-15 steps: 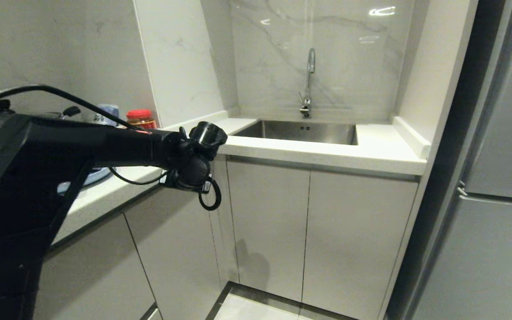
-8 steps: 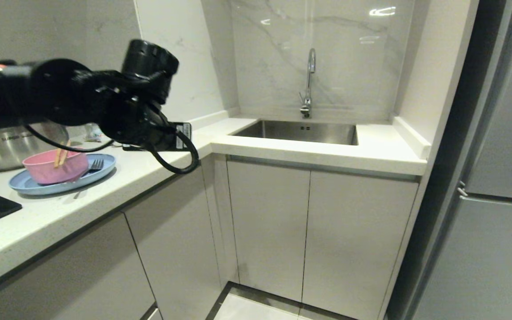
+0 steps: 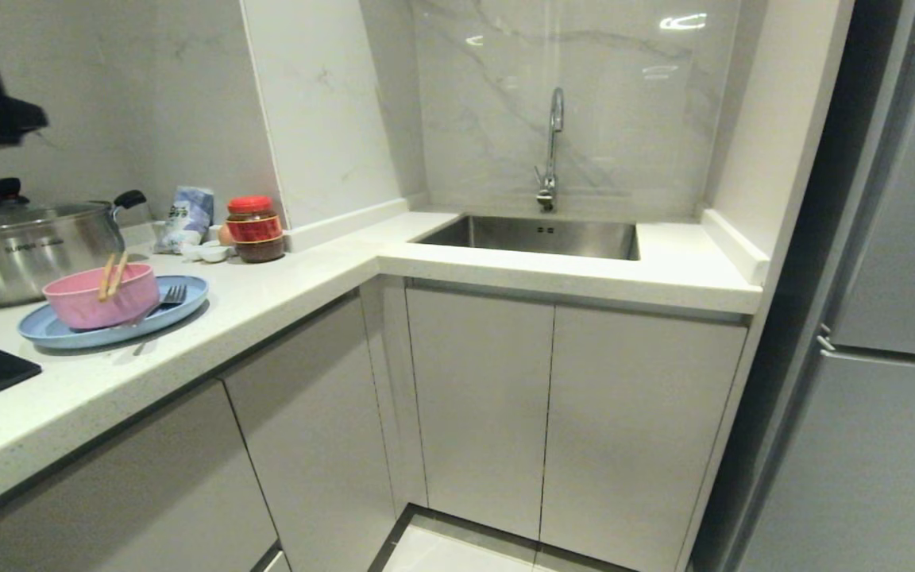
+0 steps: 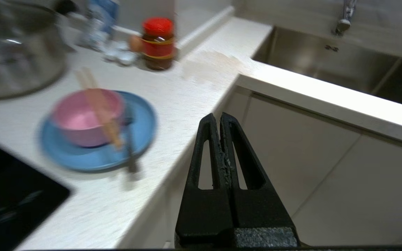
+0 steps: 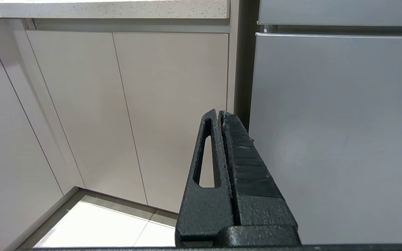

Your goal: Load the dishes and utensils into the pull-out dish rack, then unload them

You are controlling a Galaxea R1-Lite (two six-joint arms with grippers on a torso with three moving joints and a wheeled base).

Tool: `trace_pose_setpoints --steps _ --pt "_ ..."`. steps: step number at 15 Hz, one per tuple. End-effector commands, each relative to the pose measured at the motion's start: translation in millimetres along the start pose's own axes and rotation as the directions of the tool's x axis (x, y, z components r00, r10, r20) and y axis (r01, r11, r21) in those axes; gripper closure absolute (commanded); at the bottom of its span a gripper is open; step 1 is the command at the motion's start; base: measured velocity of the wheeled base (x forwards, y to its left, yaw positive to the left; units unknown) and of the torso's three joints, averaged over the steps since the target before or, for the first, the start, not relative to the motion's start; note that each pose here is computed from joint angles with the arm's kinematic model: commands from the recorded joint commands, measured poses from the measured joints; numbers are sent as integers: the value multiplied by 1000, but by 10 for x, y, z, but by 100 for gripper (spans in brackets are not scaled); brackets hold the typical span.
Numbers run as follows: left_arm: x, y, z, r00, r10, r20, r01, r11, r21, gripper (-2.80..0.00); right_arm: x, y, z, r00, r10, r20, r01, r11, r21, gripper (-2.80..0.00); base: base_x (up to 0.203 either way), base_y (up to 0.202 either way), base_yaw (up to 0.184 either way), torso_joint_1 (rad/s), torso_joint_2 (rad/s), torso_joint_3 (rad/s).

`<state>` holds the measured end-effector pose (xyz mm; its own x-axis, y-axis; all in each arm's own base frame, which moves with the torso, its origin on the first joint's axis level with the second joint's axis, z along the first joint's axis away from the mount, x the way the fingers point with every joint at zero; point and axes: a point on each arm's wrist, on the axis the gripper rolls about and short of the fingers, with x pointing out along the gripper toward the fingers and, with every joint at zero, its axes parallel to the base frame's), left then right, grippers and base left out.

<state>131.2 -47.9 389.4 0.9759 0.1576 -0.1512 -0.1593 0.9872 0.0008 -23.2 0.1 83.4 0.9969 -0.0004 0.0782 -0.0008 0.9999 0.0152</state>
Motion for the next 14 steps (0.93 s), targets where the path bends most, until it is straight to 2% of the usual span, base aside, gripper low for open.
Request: trace_pose_setpoints --steps 1,3,5,6,9,11,12,14 --pt "-578 422 -113 992 81 93 -81 997 -9 0 15 -1 -73 1000 0 -25 0 1000 0 0 0 0 0 0 0 0" --pt "-733 570 -305 977 193 93 -197 980 29 0 15 -1 -73 1000 0 -25 0 1000 0 0 0 0 0 0 0 0" --pt "-832 683 -513 951 299 80 -303 952 44 0 15 -1 -73 1000 0 -25 0 1000 0 0 0 0 0 0 0 0" --pt "-872 729 -594 931 358 74 -362 931 43 0 15 -1 -73 1000 0 -25 0 1000 0 0 0 0 0 0 0 0" --pt "-1066 855 -884 850 524 62 -526 850 23 0 15 -1 -73 1000 0 -25 0 1000 0 0 0 0 0 0 0 0" --pt "-1215 901 -1083 825 562 66 -564 826 10 0 15 -1 -73 1000 0 -25 0 1000 0 0 0 0 0 0 0 0" --pt "-1265 907 -1196 800 597 60 -598 801 8 0 15 -1 -73 1000 0 -25 0 1000 0 0 0 0 0 0 0 0" --pt "-1354 913 -1450 783 620 52 -621 784 14 0 15 -1 -73 1000 0 -25 0 1000 0 0 0 0 0 0 0 0"
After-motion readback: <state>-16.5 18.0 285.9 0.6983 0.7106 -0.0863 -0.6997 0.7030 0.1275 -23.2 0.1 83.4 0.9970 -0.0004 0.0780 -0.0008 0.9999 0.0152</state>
